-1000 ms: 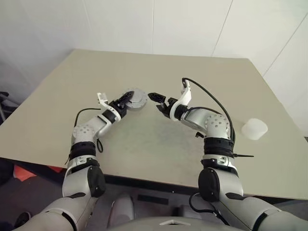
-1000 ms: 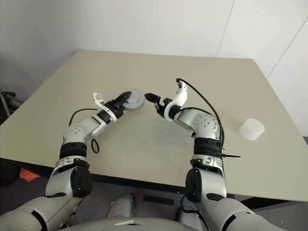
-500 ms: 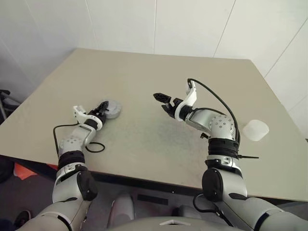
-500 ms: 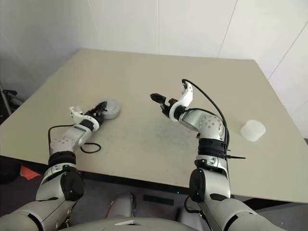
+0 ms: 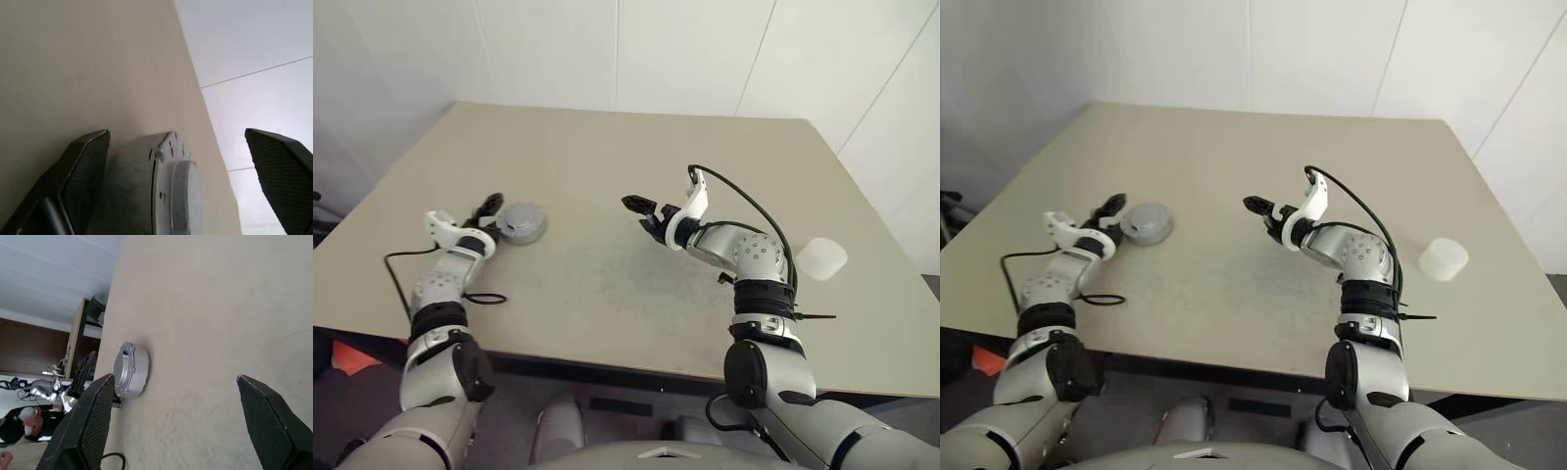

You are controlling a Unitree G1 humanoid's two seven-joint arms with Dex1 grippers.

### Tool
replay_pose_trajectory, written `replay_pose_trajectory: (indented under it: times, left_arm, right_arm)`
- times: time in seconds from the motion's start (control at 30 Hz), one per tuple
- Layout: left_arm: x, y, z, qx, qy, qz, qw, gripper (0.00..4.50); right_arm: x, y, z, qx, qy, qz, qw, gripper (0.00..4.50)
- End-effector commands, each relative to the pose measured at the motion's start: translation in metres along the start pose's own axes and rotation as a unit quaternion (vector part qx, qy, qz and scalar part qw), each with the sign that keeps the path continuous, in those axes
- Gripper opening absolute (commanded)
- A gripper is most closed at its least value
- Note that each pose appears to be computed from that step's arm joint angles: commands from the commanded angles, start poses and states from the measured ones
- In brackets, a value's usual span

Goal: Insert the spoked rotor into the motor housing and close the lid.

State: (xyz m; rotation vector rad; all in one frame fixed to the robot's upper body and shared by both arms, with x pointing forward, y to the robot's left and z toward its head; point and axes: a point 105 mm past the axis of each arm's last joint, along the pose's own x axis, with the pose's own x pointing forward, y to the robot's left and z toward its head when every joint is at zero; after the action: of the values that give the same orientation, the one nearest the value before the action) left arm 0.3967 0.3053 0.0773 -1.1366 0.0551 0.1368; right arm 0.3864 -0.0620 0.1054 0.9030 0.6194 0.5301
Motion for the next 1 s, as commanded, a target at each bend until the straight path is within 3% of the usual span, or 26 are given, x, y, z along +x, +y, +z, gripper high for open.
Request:
replay_pose_trajectory:
  times: [0.03, 0.2, 0.37, 0.47, 0.67, 0.83, 1.0]
  left_arm:
    - [-0.002, -0.012, 0.055, 0.039, -0.075, -0.006, 0.996, 4.48]
    - [-0.002, -0.026, 0.082, 0.11, -0.105, -0.016, 0.988, 4.48]
    - [0.007, -0.077, 0.074, 0.264, -0.148, -0.082, 0.949, 4.48]
    - [0.011, -0.115, 0.036, 0.341, -0.09, -0.184, 0.917, 4.48]
    - [-0.004, -0.145, -0.05, 0.499, 0.05, -0.338, 0.797, 4.48]
    - [-0.025, -0.139, -0.096, 0.513, 0.161, -0.41, 0.737, 4.48]
    - [-0.041, -0.118, -0.129, 0.521, 0.224, -0.43, 0.703, 4.48]
  right_arm:
    - [0.002, 0.011, 0.01, -0.026, -0.008, 0.015, 1.0, 4.5]
    - [0.0, 0.01, 0.023, -0.109, -0.042, 0.011, 0.993, 4.5]
    - [-0.015, 0.006, 0.044, -0.294, -0.128, 0.005, 0.947, 4.5]
    - [-0.031, 0.002, 0.057, -0.37, -0.145, 0.005, 0.918, 4.5]
    - [-0.074, 0.004, 0.05, -0.491, -0.071, 0.079, 0.864, 4.5]
    - [-0.099, -0.009, 0.028, -0.569, 0.024, 0.093, 0.817, 4.5]
    - [-0.101, -0.025, 0.021, -0.571, 0.047, 0.074, 0.817, 4.5]
